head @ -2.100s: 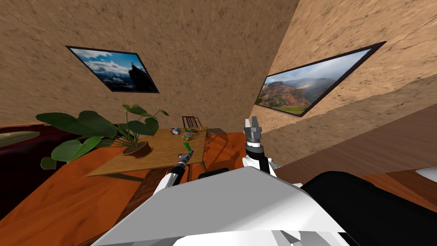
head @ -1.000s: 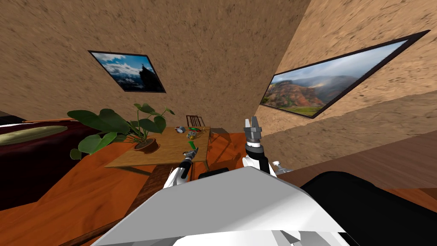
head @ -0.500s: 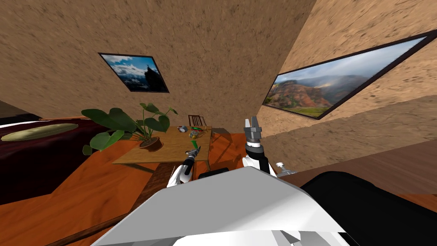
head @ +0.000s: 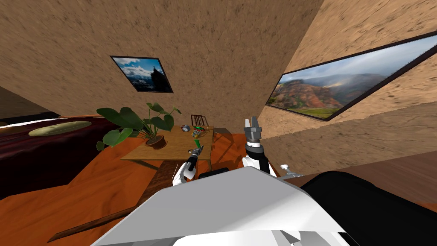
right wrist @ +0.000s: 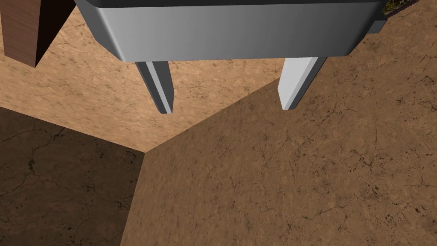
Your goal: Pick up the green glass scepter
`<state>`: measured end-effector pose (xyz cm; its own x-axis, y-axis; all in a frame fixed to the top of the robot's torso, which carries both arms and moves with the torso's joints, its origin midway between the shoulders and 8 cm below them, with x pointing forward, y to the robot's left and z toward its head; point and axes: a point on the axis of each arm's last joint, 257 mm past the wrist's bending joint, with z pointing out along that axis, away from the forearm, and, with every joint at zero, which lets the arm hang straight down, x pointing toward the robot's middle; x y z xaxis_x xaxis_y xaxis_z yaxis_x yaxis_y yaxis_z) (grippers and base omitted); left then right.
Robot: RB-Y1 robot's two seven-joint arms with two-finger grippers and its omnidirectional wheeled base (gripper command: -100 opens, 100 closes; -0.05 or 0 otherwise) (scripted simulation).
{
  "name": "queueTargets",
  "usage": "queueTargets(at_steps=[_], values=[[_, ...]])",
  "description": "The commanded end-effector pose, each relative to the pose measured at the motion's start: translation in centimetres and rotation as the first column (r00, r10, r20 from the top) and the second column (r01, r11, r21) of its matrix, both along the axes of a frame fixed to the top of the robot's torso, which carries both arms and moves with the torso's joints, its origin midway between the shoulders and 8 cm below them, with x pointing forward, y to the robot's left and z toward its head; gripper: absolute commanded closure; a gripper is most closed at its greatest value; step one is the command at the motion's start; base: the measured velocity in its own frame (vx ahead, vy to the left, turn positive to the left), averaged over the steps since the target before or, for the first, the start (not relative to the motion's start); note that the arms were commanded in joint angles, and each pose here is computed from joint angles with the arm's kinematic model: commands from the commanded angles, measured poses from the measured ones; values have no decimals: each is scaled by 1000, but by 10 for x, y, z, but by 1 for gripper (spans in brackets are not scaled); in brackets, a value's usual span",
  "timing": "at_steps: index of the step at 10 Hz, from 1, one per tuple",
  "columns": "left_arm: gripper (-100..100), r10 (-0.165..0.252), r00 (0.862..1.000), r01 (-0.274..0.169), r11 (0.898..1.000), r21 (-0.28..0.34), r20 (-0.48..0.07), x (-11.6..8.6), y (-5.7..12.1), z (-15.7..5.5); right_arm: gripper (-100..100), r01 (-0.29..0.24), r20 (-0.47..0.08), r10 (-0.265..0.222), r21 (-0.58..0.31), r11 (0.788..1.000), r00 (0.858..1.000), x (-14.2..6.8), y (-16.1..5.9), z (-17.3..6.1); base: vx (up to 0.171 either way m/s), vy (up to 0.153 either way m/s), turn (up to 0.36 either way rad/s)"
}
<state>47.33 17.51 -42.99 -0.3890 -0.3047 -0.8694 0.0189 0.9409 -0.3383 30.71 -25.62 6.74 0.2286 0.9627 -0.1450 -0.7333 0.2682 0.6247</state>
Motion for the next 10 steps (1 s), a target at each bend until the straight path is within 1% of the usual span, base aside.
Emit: queueTargets(at_steps=[1,2,4,5,9,10], values=[[-100,-8,1000,8,1000,7,-2,2,-6,0,0,0,0,0,0,1000,1000,0,0,0,-3,34,39],[-100,-27,1000,28,1000,13,-13,4,-21,-3,0,0,0,0,0,1000,1000,0,0,0,4,40,104],[-100,-22,1000,22,1000,7,-11,3,-19,-1,0,0,0,0,0,1000,1000,0,0,0,3,25,12],[100,-22,1000,22,1000,10,-12,3,-19,-2,0,0,0,0,0,1000,1000,0,0,0,0,0,0],[100,-24,1000,24,1000,13,-11,3,-19,-1,0,0,0,0,0,1000,1000,0,0,0,0,0,0],[0,-23,1000,24,1000,12,-11,3,-19,-1,0,0,0,0,0,1000,1000,0,0,0,0,0,0]])
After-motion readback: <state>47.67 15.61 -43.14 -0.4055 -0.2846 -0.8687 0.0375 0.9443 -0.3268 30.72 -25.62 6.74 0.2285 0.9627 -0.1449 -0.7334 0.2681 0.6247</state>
